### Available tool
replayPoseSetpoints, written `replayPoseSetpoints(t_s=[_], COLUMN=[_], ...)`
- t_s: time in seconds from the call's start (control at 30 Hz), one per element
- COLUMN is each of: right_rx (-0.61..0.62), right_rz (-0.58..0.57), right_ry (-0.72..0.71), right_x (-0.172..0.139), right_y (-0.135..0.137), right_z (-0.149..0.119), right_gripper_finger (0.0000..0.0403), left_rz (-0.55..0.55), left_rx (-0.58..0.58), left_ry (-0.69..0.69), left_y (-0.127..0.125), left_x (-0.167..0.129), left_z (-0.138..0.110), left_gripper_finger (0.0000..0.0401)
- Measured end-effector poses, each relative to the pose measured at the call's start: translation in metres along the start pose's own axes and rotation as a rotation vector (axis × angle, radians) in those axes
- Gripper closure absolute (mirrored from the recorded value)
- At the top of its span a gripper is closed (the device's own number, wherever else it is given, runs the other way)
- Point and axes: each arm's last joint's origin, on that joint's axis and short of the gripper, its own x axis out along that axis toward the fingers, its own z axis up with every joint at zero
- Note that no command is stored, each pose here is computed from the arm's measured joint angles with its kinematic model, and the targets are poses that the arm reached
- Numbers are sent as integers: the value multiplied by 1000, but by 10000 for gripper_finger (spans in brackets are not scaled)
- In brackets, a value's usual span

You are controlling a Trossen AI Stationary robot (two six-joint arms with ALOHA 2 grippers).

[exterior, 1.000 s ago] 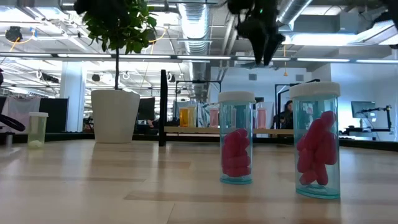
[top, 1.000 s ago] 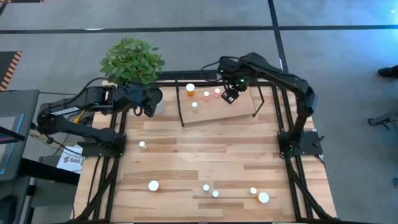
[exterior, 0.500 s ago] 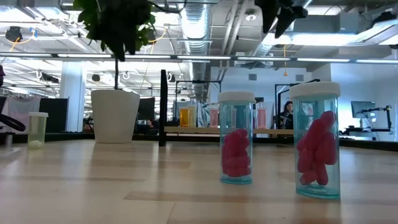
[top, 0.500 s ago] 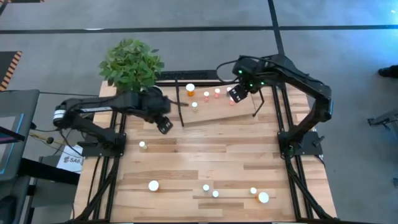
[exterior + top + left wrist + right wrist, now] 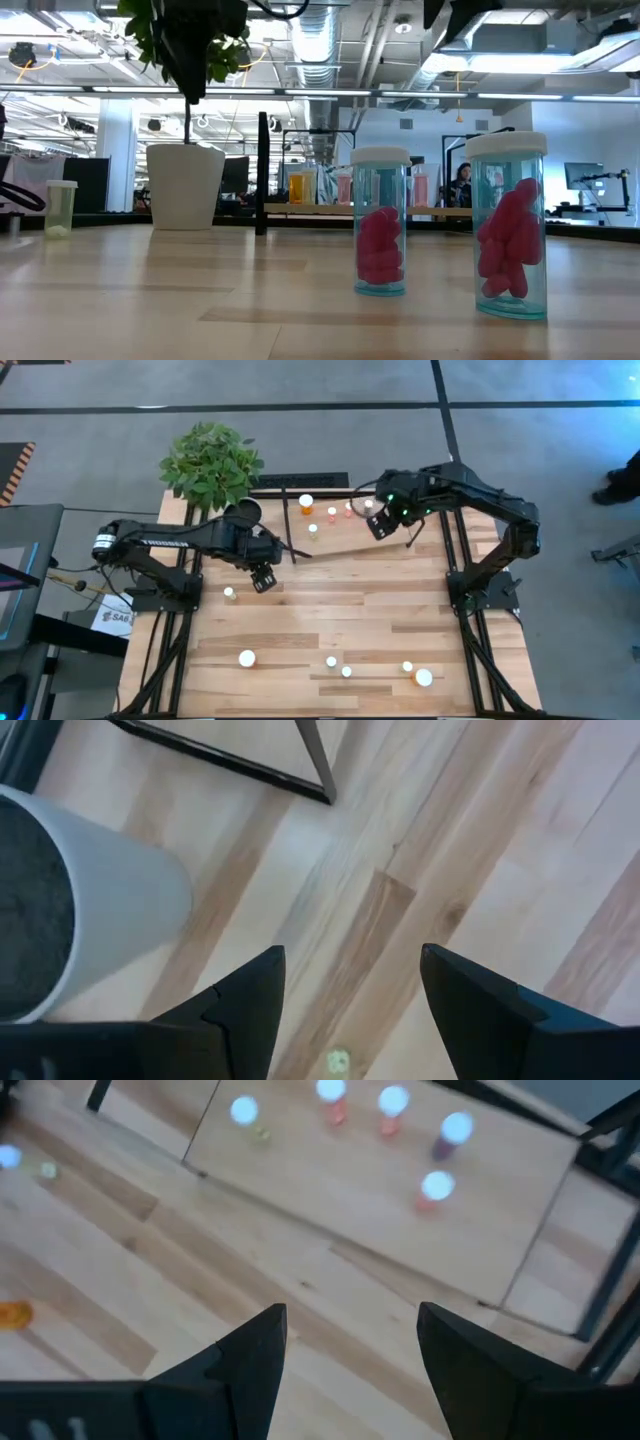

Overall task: Pick and place medicine bottles onto shelf by color
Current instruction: Move the orange pill bottle to the center of the table

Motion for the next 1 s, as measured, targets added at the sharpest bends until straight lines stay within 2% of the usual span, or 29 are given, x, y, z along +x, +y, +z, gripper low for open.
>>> replayPoseSetpoints(t_s=[0.17,0.33,0.5,1.0], right_rx=[1,54,37,66], right_rz=[21,33,45,93], right_ry=[14,21,25,15], right_x=[-2,-3,-5,-9], right_y=[12,17,22,34], right_z=[-11,-17,-23,-33], right_gripper_finger=[153,153,153,153], left_rz=[-1,-5,-13,-61], left_rx=[25,64,83,60], left_ry=[-3,-3,-7,-22], left_y=[2,-2,-7,-34], left_x=[-3,-4,-5,-13], left_z=[-2,-4,-6,-22], left_gripper_finger=[179,179,179,179])
